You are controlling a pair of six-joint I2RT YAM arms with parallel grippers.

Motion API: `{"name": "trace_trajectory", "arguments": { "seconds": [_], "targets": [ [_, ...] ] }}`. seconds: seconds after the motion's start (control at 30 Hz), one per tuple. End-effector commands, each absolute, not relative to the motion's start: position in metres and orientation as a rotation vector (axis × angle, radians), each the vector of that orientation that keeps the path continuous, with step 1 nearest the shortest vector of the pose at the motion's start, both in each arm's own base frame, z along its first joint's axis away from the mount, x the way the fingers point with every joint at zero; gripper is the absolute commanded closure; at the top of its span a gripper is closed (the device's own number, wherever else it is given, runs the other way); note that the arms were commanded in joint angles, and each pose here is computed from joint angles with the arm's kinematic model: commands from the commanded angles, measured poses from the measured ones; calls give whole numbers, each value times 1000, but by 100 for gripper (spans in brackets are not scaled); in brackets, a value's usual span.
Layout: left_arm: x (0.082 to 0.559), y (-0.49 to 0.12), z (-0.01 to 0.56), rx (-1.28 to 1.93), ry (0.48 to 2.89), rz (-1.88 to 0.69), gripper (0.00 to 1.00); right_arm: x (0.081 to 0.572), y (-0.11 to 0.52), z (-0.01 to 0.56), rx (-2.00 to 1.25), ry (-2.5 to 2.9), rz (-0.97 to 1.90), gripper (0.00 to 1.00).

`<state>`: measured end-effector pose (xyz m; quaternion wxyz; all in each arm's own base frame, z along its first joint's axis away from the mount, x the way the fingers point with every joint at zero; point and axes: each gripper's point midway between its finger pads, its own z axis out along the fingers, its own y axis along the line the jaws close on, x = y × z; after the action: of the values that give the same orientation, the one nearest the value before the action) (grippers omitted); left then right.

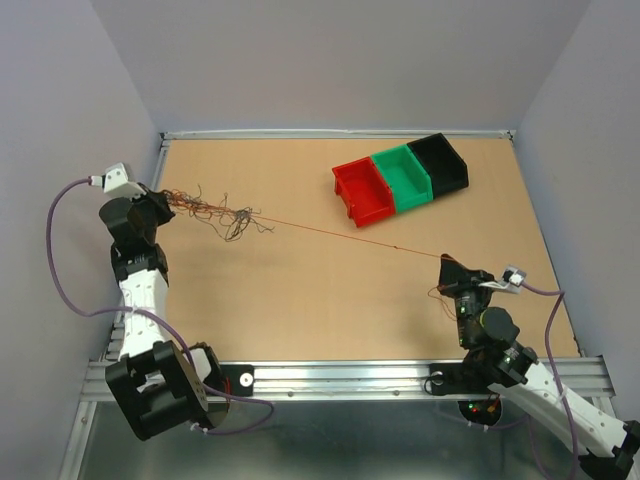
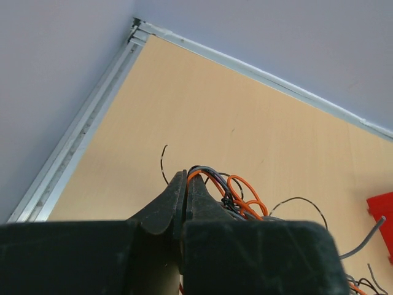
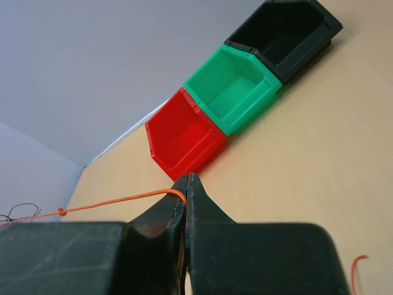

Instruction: Untangle the cables

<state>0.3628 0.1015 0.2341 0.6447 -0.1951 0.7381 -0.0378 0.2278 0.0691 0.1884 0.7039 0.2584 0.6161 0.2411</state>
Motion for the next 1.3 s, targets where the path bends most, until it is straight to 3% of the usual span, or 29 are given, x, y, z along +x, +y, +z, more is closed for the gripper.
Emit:
{"name": "trace_trajectory", "arguments": {
  "seconds": [0.0,0.1,0.2,0.23,0.27,0.33,0.5,0.73,1.07,1.27],
  "targets": [
    [374,109,283,-207,1560,-51,100,228,34,183,731,1303,400,99],
    [381,36,275,133,1601,-263,93,229,51,193,629,1328,464,99],
    [384,10,273,203,1613,-207,63,227,74,209,494,1336,555,99],
    [379,7,275,222,1596,-174,42,225,87,216,422,1338,605,99],
    [377,6,278,215,1584,-146,31,225,92,221,386,1344,609,99],
    [367,-7,288,254,1541,-153,23,226,103,236,342,1330,645,100],
    [345,-55,303,472,1447,-267,19,241,156,268,151,1406,692,99],
    [329,-140,303,763,1379,-407,18,249,230,369,-73,1328,898,100],
    [318,-233,274,1124,1227,-504,14,234,247,466,-186,1191,990,100],
    [327,-260,260,1186,1226,-555,14,221,243,512,-208,1110,1034,99]
  ]
}}
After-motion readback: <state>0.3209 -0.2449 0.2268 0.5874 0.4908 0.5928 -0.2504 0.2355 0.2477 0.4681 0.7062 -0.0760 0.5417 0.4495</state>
